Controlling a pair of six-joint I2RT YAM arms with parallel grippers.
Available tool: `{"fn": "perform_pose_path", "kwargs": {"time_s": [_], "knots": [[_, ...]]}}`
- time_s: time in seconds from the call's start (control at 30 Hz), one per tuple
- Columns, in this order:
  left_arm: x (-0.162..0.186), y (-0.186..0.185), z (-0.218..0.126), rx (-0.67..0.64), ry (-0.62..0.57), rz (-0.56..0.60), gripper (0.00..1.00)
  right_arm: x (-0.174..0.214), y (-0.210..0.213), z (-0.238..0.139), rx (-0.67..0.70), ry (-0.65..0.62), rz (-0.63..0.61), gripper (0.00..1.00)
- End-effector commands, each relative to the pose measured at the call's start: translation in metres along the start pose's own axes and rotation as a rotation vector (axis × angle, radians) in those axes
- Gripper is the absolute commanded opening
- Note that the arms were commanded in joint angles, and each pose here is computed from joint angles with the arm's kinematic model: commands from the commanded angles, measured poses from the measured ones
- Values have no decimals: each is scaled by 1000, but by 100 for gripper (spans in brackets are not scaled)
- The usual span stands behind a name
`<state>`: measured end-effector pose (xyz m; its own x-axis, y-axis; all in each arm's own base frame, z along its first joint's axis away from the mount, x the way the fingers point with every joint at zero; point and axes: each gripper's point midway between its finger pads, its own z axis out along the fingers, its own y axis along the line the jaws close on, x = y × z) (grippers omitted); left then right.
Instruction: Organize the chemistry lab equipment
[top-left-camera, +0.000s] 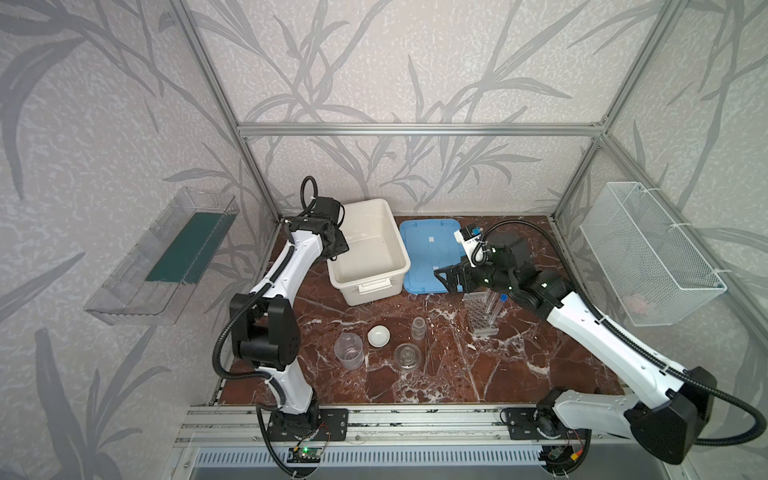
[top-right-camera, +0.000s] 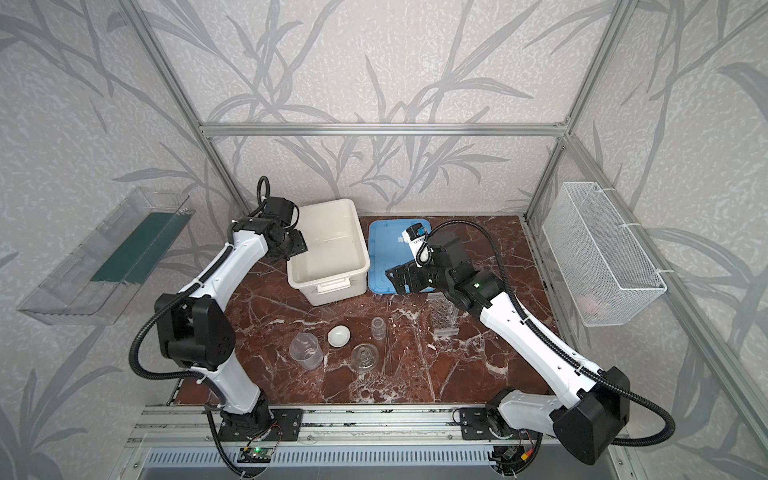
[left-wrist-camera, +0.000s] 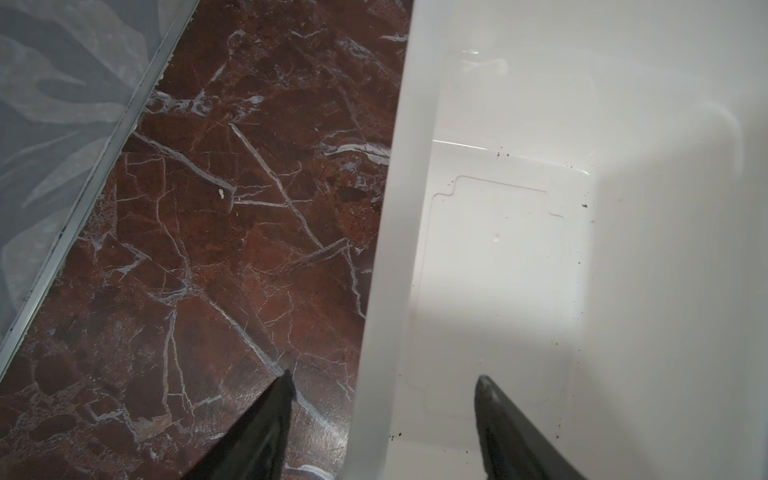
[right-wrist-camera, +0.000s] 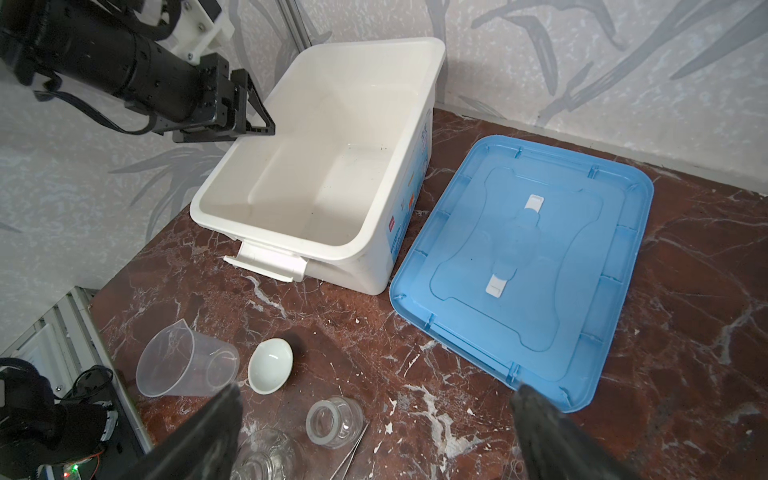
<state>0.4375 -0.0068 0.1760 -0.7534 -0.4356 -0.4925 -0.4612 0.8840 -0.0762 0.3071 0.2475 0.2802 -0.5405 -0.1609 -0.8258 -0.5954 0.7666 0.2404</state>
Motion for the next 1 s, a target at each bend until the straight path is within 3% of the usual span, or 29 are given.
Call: {"fn": "perform_pose_path", "kwargs": {"time_s": [0.0, 0.13, 0.3, 0.5, 0.63, 0.97], "knots": [[-12, 2, -2, -7, -6, -37, 64, -14, 7, 1, -28, -40, 12, 99], [-11, 11, 8, -71, 8, -70, 51, -9, 11, 9, -34, -23, 13, 100], [-8, 3, 15, -43, 45, -78, 36, -2, 18, 21, -39, 3, 4, 100], [-14, 15, 8, -96, 27, -101, 26, 4, 22, 29, -43, 22, -1, 100], [-20, 32, -2, -161, -31, -127, 24, 6, 23, 32, -41, 30, -3, 100], [-17, 33, -12, -56, -118, -364, 22, 11, 27, 34, -44, 40, 7, 100]]}}
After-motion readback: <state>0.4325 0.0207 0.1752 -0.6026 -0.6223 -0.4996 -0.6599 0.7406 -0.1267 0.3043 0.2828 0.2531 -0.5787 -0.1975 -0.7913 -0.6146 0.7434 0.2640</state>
